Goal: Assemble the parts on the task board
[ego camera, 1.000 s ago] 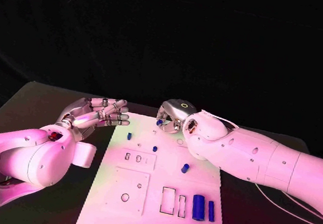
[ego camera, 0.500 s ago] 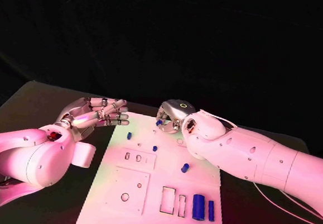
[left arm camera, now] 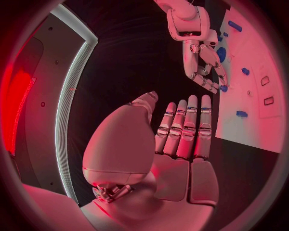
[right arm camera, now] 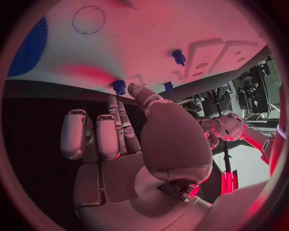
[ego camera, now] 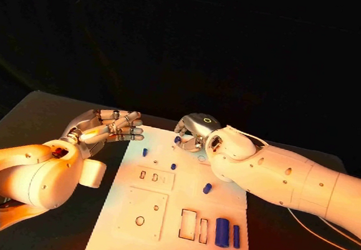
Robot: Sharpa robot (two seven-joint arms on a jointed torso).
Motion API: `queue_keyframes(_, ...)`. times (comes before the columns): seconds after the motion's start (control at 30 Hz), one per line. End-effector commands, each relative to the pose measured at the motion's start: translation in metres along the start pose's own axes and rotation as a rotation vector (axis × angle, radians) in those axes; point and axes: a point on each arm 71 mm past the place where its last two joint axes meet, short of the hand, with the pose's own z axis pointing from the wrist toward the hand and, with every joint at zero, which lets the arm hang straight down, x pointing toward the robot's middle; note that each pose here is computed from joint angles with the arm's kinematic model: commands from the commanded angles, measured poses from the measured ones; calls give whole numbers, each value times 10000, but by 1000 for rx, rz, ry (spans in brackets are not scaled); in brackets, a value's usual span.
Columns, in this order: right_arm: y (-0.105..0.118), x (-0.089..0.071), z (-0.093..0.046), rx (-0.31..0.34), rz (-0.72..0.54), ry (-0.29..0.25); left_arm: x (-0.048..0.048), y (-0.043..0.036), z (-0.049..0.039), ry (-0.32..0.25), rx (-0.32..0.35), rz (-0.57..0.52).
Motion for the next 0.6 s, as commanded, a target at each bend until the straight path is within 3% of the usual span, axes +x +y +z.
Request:
queue_keyframes(0.03, -46, -51, -118, 4, 7, -32, 13, -22, 1, 15, 14, -6)
queue_keyframes(0.27, -360, -242, -577, 72, 113, -52, -8, -22, 1, 10, 12, -4)
queue_keyframes(0.43, -614, -291, -882, 159, 199, 5, -23, -17, 17, 9, 11, -3)
queue_keyframes(0.6, -767, -287, -1023, 215, 215, 55, -37, -11, 31, 6, 11, -2)
